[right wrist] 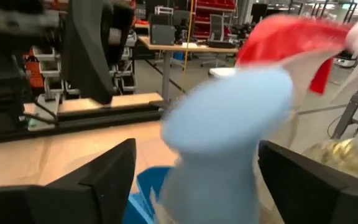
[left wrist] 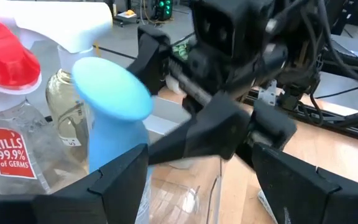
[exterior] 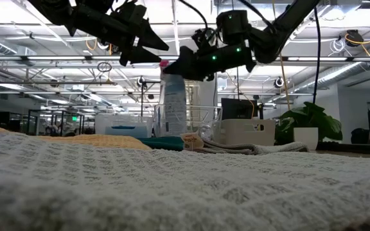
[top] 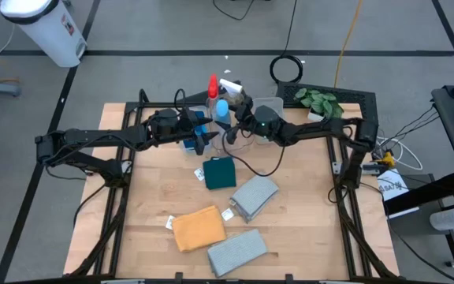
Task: Pick & Place Kitchen Items
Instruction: Put the gray microfiber cloth into the gray bin
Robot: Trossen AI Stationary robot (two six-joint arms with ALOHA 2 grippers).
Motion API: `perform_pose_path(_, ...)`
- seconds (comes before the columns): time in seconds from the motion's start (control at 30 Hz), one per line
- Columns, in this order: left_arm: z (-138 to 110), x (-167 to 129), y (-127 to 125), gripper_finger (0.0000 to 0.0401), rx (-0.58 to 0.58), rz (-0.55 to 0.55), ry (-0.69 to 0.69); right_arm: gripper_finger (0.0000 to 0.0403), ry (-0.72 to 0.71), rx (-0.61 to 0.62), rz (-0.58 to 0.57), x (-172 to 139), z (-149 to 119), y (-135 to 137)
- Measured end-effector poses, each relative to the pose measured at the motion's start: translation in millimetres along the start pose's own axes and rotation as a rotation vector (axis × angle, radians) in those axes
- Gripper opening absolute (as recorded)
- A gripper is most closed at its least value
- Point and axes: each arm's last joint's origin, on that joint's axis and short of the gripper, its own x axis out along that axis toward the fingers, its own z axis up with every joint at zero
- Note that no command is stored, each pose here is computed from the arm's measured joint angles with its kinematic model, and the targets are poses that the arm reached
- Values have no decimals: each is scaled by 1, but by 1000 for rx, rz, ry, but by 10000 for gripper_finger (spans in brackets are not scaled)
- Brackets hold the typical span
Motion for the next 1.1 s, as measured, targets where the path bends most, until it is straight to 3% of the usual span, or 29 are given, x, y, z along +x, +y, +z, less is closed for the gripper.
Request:
perform_pose_path(0.43,0,0,0,287,-1,0,0,307,106,-14,24,-43,51,-2)
perform_pose_path(0.73,0,0,0,287,-1,0,0,288,292,15,140,-99,79,26)
perform_pose_path(0.9,0,0,0,287,-1,0,0,273,466,66,220,-132,73,47)
perform_pose_path(1.1,0,0,0,287,-1,0,0,255,565,130,315,-170,34,74)
